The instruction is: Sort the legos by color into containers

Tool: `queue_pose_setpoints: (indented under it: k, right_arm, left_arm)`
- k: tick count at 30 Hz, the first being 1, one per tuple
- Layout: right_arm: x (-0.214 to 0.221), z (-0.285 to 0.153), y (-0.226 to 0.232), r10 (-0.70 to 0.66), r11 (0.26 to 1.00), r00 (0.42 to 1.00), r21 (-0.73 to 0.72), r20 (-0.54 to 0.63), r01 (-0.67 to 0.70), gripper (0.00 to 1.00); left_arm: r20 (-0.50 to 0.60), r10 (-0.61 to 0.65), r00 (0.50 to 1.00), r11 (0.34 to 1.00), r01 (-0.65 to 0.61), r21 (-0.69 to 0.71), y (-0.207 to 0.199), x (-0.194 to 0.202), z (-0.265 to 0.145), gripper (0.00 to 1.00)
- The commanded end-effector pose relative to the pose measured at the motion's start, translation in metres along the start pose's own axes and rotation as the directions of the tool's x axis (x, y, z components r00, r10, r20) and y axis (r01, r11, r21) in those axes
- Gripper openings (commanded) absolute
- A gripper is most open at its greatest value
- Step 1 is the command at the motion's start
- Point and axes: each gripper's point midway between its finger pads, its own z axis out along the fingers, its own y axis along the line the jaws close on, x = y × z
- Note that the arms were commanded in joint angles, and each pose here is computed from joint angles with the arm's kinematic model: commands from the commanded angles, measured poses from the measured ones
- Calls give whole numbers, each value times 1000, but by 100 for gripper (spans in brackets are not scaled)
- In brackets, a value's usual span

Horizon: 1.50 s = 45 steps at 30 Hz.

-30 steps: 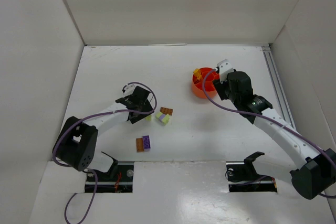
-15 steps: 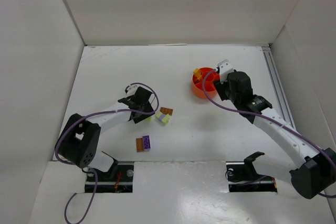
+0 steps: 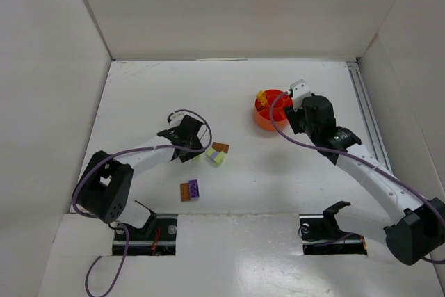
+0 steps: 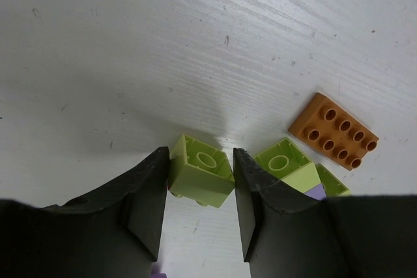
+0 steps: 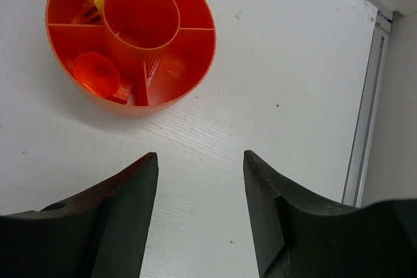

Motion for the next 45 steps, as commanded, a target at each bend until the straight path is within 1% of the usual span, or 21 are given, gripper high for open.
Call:
queue_pose_setpoints:
  k: [1,6,7,9,10,13,15,16,17,18,21,22,23,24,25,26,27,31,34,39,45]
  right_arm:
    - [-9,-12,-16,75,995,996,61,48,-78,60]
    - [13,-28,-53,210,952,977,222,23,-210,63]
    - [18,-31,-65,261,929,965,263,27,-259,64]
    - [27,-37,-77,300,907,953,299,31,-295,64]
    - [37,-39,-88,327,887,945,342,10,-310,65]
    - [52,-47,-100,379,852,925,390,3,-350,67]
    - [60,-50,-111,416,822,909,428,1,-376,68]
    - [66,-48,-110,428,818,904,429,-6,-385,69]
    - [69,-50,-116,438,805,899,447,-6,-390,70]
    - [68,-49,-114,446,806,895,436,-2,-400,71]
    - [84,-52,-116,500,763,866,477,-8,-436,77]
    - [87,-55,-119,517,742,856,494,6,-452,79]
    - [92,-58,-121,527,727,850,517,2,-453,81]
    - [98,-62,-122,541,709,841,536,2,-458,84]
    - [100,-63,-120,558,695,829,535,21,-481,86]
    - [99,-66,-123,557,686,830,545,32,-481,88]
    - [103,-68,-123,567,675,823,552,37,-489,90]
    - [100,-73,-126,565,665,823,556,62,-498,91]
    - [99,-73,-126,565,665,823,556,62,-498,91]
    - [100,-71,-124,566,672,823,550,52,-497,91]
    - [103,-65,-120,562,688,827,535,34,-489,91]
  left_arm:
    - [35,33,999,998,-34,52,-18,-14,-19,24]
    - [155,91,984,982,-115,151,-64,-50,-53,24]
    - [187,89,978,975,-124,184,-80,-64,-64,24]
    - [216,137,967,959,-184,216,-103,-71,-71,24]
    - [251,135,958,946,-200,253,-124,-84,-85,24]
    - [282,216,935,912,-296,284,-162,-85,-92,24]
    - [326,238,915,882,-344,323,-199,-94,-102,24]
    - [336,260,905,858,-377,350,-216,-91,-107,24]
    - [371,248,895,831,-393,394,-241,-101,-125,24]
    - [367,302,880,815,-438,379,-251,-98,-109,24]
    - [404,362,840,730,-525,437,-303,-90,-112,24]
    - [431,394,812,701,-569,430,-313,-93,-111,23]
    - [446,420,790,666,-602,441,-328,-83,-113,23]
    - [494,400,772,631,-623,462,-349,-92,-132,23]
    - [490,435,756,619,-646,447,-357,-84,-116,23]
    - [512,464,723,573,-686,449,-367,-77,-118,23]
    - [534,459,710,552,-699,455,-380,-80,-118,23]
    - [573,469,672,470,-739,482,-403,-78,-122,24]
    - [577,493,651,416,-759,502,-415,-61,-106,24]
    - [589,501,634,404,-774,488,-426,-59,-88,25]
    - [574,527,626,425,-779,460,-422,-55,-65,28]
